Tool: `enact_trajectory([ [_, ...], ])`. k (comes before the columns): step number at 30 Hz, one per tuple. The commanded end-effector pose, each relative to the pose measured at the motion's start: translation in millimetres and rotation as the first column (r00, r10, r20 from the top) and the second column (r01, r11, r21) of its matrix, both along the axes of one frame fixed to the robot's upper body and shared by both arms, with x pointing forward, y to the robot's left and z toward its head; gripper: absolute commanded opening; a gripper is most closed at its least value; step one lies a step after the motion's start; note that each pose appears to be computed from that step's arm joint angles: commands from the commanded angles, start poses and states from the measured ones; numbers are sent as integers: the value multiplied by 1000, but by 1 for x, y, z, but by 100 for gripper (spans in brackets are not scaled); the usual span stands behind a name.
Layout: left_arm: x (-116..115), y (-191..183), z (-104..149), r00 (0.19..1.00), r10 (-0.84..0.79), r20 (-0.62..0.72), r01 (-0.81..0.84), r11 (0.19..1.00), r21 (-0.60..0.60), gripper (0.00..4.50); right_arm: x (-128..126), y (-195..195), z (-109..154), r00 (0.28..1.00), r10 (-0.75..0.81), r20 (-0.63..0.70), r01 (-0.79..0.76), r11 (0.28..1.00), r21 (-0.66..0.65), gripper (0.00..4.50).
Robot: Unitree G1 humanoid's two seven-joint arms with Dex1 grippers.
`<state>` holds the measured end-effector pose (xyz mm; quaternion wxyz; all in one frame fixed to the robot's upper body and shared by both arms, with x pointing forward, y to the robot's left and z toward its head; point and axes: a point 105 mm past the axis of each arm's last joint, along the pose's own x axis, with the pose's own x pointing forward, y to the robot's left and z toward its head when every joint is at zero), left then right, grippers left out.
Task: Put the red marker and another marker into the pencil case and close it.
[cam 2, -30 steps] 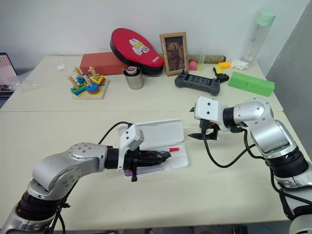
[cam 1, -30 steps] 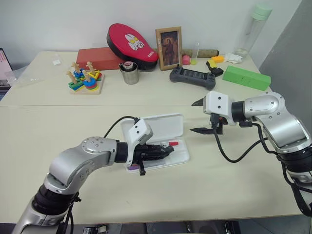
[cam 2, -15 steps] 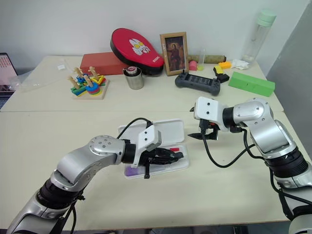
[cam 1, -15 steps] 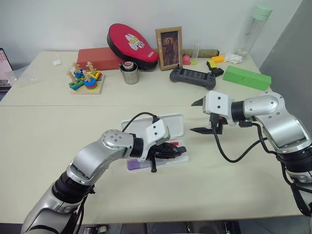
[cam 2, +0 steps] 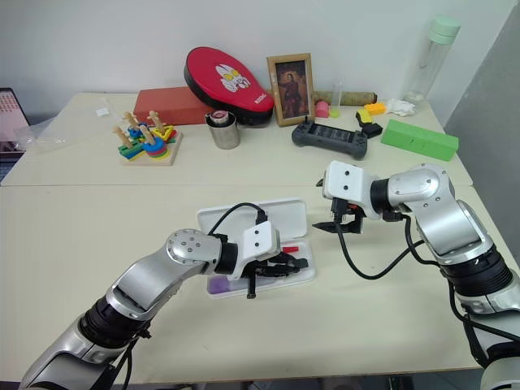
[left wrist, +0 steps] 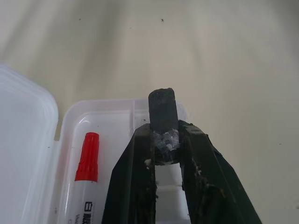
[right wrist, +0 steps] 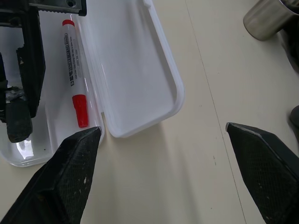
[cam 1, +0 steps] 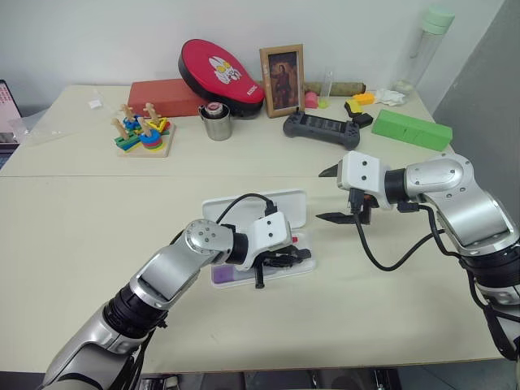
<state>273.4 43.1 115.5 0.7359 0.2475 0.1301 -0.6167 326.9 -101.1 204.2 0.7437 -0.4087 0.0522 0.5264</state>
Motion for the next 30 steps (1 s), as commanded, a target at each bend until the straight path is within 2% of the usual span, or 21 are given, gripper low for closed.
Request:
enact_trajectory([
  [1, 1, -7, 10, 999, -24, 46, 25, 999, -22, 130, -3, 1, 14, 999, 8, 51, -9, 1000, 25, 450],
  [8, -3, -8, 16, 999, -43, 32, 44, 998, -36, 290, -3, 1, 15, 999, 9, 50, -11, 1000, 29, 450],
  [10, -3, -8, 24, 998, -44, 40, 46, 997, -56, 345, -3, 0, 16, 999, 10, 49, -11, 999, 34, 450],
  [12, -3, -8, 29, 998, -45, 42, 47, 996, -69, 386, -2, 0, 17, 999, 9, 49, -11, 999, 36, 450],
  [15, -2, -6, 48, 997, -31, 75, 40, 992, -116, 443, -1, -5, 18, 999, -1, 54, 0, 1000, 31, 450],
  [19, 3, 11, 88, 994, 37, 107, -13, 975, -223, 449, 2, -14, 20, 998, -30, 62, 29, 999, 19, 450],
  [24, 11, 34, 125, 979, 150, 142, -99, 945, -313, 449, 3, -17, 21, 997, -38, 62, 36, 999, 22, 450],
  [30, 27, 69, 142, 936, 299, 188, -226, 915, -333, 449, 3, -19, 22, 997, -43, 59, 42, 999, 27, 450],
])
